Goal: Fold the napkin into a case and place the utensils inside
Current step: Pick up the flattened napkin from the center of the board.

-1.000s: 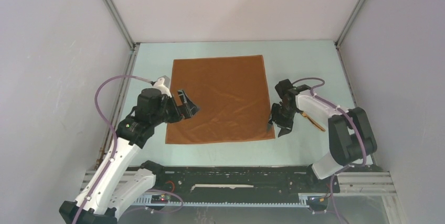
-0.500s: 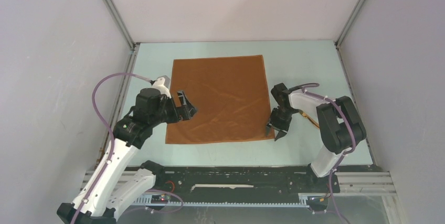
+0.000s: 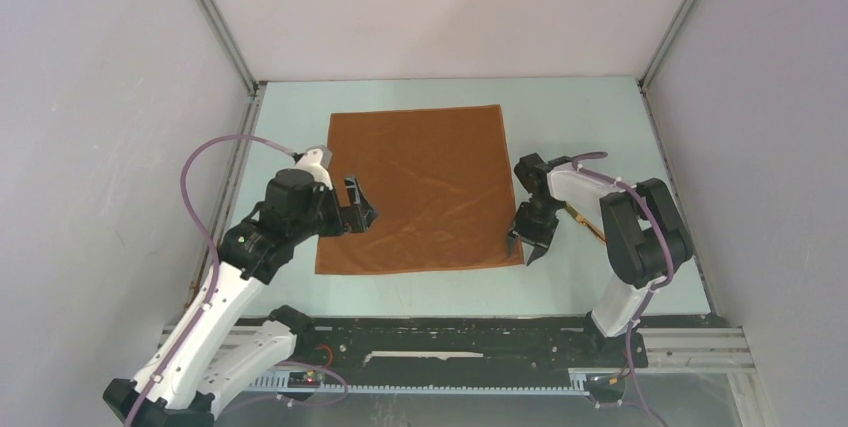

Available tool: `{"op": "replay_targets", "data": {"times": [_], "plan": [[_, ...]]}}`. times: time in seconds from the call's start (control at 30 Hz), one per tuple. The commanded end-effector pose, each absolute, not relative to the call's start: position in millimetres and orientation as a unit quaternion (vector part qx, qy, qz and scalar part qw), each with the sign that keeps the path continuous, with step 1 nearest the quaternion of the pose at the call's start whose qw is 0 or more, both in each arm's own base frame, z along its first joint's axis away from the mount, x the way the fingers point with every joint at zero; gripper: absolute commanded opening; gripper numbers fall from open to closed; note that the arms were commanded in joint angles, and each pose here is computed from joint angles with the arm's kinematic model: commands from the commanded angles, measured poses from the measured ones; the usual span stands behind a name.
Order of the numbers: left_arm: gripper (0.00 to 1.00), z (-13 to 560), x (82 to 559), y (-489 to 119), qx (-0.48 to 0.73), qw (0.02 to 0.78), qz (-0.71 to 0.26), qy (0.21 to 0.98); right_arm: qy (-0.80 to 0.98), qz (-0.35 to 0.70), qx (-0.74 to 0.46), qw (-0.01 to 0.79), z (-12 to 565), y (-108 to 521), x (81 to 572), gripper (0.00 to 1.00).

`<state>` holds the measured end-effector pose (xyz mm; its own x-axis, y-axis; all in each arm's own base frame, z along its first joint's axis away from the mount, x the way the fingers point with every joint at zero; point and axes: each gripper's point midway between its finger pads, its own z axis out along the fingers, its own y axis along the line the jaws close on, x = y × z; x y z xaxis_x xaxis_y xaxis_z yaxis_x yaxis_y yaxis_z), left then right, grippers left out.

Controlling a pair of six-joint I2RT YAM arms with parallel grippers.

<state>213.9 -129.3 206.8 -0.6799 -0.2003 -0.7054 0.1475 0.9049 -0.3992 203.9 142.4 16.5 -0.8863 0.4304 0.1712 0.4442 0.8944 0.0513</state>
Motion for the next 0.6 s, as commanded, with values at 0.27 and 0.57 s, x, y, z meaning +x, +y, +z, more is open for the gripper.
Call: {"op": "replay_targets", "data": {"times": [0.27, 0.57], "plan": [[1.00, 222.5, 214.6, -119.1, -0.006, 0.431, -0.192, 0.882, -0.971, -0.018, -0.224, 0.081, 11.5, 143.3, 208.1, 0.56], [1.00, 225.8, 210.5, -114.3, -0.006, 0.433, -0.184, 0.882, -0.973, 0.003, -0.220, 0.069, 1.0, 136.4, 212.4, 0.52]]}}
